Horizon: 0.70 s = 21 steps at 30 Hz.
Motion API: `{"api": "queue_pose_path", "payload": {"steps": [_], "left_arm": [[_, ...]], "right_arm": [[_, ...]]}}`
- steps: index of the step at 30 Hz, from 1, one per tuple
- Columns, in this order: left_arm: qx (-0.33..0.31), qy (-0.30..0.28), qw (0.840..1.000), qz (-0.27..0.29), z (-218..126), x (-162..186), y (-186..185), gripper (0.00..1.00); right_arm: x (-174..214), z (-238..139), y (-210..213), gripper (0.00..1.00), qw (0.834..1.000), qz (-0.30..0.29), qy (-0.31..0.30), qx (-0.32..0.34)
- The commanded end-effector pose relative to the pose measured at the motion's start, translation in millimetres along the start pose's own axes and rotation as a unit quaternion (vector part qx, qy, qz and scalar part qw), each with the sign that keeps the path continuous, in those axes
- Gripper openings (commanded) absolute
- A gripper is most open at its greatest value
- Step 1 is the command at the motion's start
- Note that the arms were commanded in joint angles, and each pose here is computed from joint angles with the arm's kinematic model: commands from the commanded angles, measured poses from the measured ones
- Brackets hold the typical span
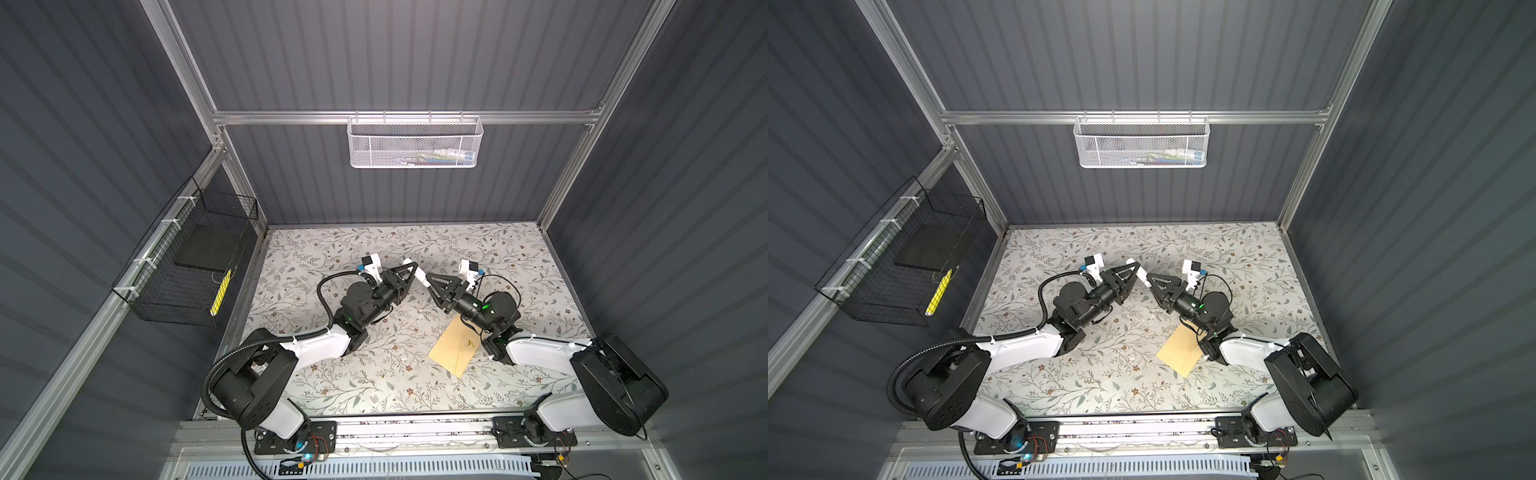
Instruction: Place the letter into the envelope and seal it
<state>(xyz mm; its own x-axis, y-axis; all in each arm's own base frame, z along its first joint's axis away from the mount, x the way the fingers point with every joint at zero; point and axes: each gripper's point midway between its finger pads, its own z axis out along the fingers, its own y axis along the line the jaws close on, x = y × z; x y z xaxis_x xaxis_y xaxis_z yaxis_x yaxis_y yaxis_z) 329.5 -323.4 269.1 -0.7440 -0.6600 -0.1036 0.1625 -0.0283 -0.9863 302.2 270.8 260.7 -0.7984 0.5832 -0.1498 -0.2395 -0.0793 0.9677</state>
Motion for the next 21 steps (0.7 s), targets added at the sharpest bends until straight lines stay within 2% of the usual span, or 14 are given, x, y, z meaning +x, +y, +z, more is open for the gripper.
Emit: {"api": "queue_pose_path", "payload": {"steps": [1, 5, 9, 21], "left_arm": [[-0.017, -0.005, 1.0, 0.004, -2, 1, 14, 0.0], [-0.021, -0.007, 1.0, 0.005, -3, 0, 18, 0.0], [-0.025, -0.007, 1.0, 0.006, -3, 0, 20, 0.0], [-0.042, 0.001, 0.999, 0.01, -5, 3, 21, 0.0]], "right_arm": [[7, 2, 22, 0.36, 0.999, -0.013, 0.015, -0.042], [9, 2, 19, 0.31, 0.999, -0.013, 0.019, -0.039], [11, 2, 16, 0.2, 0.999, -0.014, 0.023, -0.039], [15, 3, 11, 0.16, 0.998, -0.047, 0.039, -0.009]]}}
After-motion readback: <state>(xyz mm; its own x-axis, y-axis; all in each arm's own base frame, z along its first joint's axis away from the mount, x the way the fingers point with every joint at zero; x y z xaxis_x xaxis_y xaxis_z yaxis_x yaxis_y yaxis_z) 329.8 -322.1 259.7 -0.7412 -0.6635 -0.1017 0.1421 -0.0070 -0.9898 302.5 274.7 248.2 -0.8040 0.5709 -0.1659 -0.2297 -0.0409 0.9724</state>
